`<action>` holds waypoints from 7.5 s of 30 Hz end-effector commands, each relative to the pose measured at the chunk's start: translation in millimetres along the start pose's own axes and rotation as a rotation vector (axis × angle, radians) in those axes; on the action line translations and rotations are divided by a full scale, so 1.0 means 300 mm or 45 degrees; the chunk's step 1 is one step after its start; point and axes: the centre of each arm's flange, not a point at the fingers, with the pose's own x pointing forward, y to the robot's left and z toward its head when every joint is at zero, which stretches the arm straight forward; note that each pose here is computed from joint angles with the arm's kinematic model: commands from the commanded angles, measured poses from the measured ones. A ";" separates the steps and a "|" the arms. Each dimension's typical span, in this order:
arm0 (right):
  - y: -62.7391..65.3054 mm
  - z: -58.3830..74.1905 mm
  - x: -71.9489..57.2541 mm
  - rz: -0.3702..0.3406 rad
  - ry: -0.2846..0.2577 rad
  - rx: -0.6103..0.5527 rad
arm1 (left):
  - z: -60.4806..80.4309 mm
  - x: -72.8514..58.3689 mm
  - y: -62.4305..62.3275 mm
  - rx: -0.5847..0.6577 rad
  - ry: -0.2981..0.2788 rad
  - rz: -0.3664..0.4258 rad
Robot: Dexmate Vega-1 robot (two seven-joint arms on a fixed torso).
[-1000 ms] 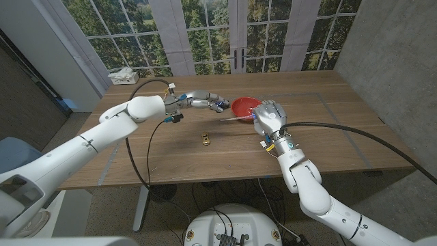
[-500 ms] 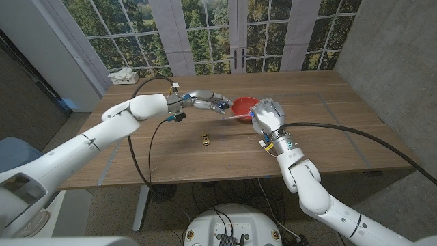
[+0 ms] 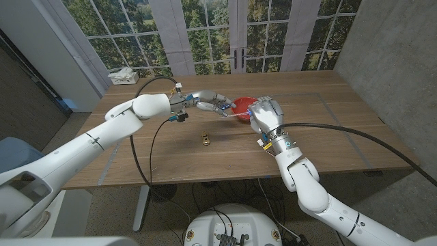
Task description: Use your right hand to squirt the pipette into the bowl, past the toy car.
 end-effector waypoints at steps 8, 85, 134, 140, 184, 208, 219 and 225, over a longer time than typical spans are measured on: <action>-0.020 0.010 0.000 -0.048 -0.035 -0.016 | 0.007 0.028 -0.006 -0.046 -0.023 -0.042; -0.071 0.017 -0.007 -0.210 -0.077 -0.018 | 0.040 0.023 -0.024 -0.057 -0.042 0.012; 0.010 -0.205 0.013 0.066 0.343 0.837 | -0.030 0.027 -0.043 -0.335 -0.141 0.297; 0.008 -0.235 0.009 0.105 0.315 0.987 | -0.037 0.038 -0.062 -0.408 -0.166 0.335; 0.092 -0.165 0.032 -0.004 0.112 1.881 | -0.029 0.116 -0.118 -0.551 -0.230 0.314; 0.065 -0.115 0.039 -0.184 0.120 1.893 | -0.014 0.147 -0.152 -0.647 -0.279 0.282; 0.066 -0.102 0.063 -0.200 0.117 1.908 | -0.025 0.162 -0.160 -0.697 -0.298 0.258; 0.068 -0.096 0.072 -0.234 0.121 1.921 | -0.030 0.169 -0.161 -0.708 -0.298 0.248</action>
